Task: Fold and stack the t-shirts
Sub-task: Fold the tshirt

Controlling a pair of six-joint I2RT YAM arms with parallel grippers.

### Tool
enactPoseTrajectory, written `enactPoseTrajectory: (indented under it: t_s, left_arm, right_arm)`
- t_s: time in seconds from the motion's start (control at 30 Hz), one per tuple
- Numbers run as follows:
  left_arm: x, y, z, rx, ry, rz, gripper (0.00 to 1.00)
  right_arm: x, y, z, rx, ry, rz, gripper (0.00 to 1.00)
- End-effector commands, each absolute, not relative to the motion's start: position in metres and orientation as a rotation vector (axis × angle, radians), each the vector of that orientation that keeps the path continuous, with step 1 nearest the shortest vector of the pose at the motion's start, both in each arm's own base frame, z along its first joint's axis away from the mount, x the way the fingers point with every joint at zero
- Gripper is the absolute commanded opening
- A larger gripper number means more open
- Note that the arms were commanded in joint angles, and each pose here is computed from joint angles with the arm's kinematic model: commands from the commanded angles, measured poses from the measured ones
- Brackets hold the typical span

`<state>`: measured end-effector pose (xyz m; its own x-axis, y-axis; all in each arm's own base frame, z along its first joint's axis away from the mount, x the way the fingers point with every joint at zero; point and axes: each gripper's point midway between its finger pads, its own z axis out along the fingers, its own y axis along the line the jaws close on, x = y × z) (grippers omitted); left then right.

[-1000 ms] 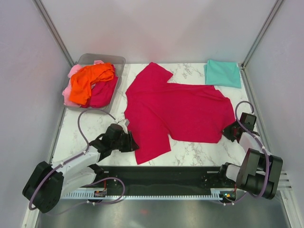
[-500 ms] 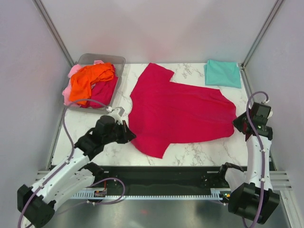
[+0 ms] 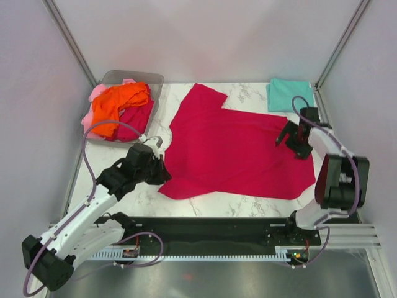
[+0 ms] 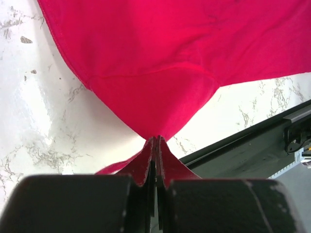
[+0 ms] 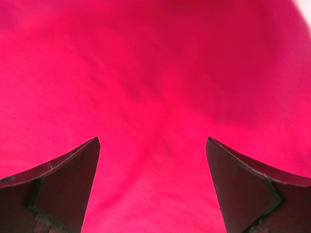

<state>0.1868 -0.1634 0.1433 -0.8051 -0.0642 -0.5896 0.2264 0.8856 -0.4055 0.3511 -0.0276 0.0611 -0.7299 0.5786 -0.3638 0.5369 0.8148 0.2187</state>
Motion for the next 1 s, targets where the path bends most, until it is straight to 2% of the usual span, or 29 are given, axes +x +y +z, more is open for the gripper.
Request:
enactPoseTrajectory:
  t_s: [0.0,0.17,0.27,0.4,0.73,0.8,0.83,0.87,0.93,0.97]
  left_arm:
    - [0.188,-0.162,0.151,0.171,2.382,-0.627,0.02]
    - [0.187,-0.171,0.148,0.212,2.378,-0.677,0.02]
    - [0.184,-0.174,0.147,0.231,2.385,-0.702,0.02]
    - [0.185,-0.176,0.152,0.239,2.357,-0.718,0.02]
    - [0.187,-0.171,0.157,0.216,2.321,-0.698,0.02]
    - [0.188,-0.169,0.157,0.207,2.317,-0.687,0.02]
    - [0.188,-0.169,0.157,0.204,2.317,-0.686,0.02]
    - [0.188,-0.169,0.157,0.204,2.317,-0.686,0.02]
    - [0.188,-0.169,0.156,0.207,2.321,-0.685,0.02]
    - [0.188,-0.169,0.155,0.211,2.326,-0.688,0.02]
  right_arm:
    - [0.318,-0.058,0.101,0.905,2.405,-0.051,0.98]
    - [0.261,-0.059,0.074,1.013,2.392,-0.126,0.98]
    - [0.249,-0.051,0.05,1.039,2.405,-0.088,0.98]
    - [0.258,-0.032,0.024,1.021,2.479,0.045,0.96]
    - [0.322,0.008,-0.015,0.875,2.615,0.085,0.95]
    - [0.354,0.012,-0.01,0.838,2.599,0.104,0.96]
    - [0.359,0.027,-0.027,0.783,2.669,0.104,0.96]
    - [0.395,0.037,-0.01,0.681,2.639,0.165,0.97]
    - [0.403,0.042,-0.023,0.628,2.748,0.123,0.98]
    - [0.428,0.039,-0.003,0.611,2.697,0.11,0.98]
